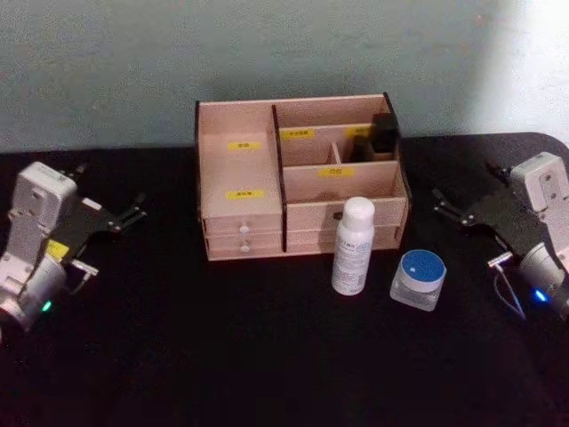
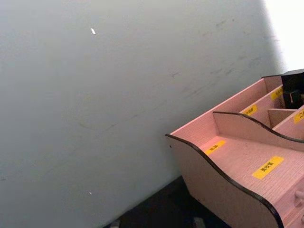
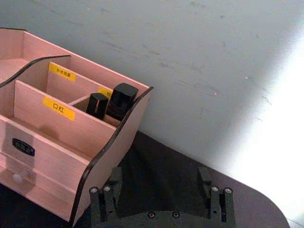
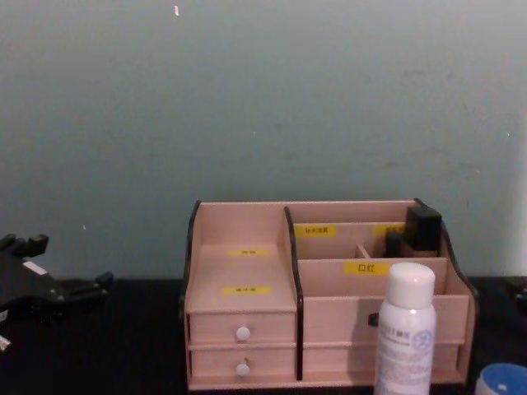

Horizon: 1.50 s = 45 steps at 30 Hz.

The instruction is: Pick up the facial cleanser and watermelon frost from the table and place them into the tiered storage box.

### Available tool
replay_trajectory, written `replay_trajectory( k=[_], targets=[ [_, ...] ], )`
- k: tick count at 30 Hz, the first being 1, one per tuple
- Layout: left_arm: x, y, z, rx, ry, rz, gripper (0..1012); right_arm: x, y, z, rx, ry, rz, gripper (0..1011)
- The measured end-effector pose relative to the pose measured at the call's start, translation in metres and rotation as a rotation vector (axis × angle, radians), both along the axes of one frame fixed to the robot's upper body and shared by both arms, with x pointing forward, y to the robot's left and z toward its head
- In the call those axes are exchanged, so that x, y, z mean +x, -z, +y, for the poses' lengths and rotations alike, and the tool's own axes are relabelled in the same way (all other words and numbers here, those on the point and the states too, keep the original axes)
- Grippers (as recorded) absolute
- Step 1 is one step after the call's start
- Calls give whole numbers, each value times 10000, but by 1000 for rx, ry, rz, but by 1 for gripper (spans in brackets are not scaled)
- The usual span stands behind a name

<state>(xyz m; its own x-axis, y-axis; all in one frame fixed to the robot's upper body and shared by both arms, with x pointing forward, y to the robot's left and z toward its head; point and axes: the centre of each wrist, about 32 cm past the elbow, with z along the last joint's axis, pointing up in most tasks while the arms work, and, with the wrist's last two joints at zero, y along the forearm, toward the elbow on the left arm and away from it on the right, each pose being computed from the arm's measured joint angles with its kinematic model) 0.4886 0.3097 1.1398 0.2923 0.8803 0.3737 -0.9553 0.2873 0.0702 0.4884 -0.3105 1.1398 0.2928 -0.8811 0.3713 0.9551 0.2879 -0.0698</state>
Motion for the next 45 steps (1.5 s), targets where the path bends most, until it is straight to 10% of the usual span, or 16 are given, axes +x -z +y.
replay_trajectory(
  k=[11, 28, 45],
  targets=[
    [0, 0, 0, 0, 0, 0, 1001, -62, -70, -64, 62, -13, -1, 1002],
    [0, 0, 0, 0, 0, 0, 1001, -604, -267, -164, 174, -180, 48, 1002],
    [0, 0, 0, 0, 0, 0, 1001, -655, -79, 112, 218, -374, 95, 1002]
  ],
)
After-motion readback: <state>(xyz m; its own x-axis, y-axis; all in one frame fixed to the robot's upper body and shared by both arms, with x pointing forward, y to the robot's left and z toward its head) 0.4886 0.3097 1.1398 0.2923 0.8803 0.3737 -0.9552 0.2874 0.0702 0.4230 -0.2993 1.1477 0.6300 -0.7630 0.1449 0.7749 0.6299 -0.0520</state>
